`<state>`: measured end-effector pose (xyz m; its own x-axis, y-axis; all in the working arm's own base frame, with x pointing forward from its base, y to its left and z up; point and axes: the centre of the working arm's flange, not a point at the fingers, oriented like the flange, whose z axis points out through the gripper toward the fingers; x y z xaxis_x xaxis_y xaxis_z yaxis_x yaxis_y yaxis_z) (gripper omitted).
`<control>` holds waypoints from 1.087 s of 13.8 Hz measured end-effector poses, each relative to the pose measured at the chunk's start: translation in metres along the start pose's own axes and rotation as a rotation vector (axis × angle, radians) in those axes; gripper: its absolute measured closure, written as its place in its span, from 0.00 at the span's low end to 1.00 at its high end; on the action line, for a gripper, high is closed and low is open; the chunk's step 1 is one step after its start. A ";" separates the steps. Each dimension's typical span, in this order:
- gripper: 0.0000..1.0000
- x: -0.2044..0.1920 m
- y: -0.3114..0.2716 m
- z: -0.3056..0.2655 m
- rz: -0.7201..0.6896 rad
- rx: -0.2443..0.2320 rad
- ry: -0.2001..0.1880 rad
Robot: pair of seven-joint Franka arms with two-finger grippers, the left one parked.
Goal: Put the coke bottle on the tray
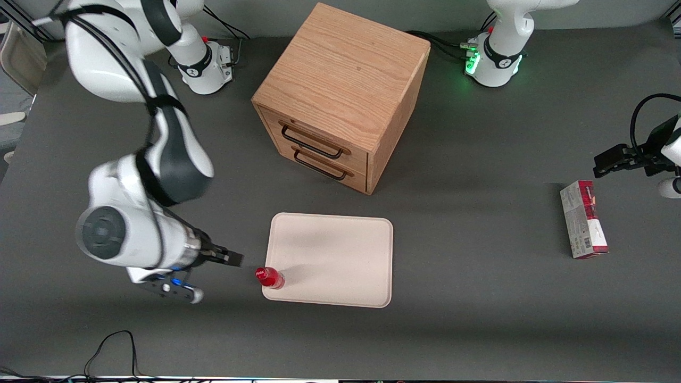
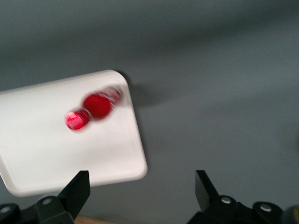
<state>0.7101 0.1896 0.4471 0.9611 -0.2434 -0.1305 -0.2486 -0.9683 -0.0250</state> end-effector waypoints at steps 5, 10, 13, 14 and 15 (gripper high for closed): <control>0.00 -0.077 0.116 -0.065 -0.232 -0.030 -0.050; 0.00 -0.159 0.128 -0.105 -0.332 -0.067 0.011; 0.00 -0.162 0.128 -0.108 -0.351 -0.073 0.029; 0.00 -0.159 0.134 -0.109 -0.356 -0.070 0.038; 0.00 -0.155 0.142 -0.110 -0.368 -0.066 0.045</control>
<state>0.5389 0.0838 0.5725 0.9894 0.1206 -0.0809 0.1211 -0.9926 0.0016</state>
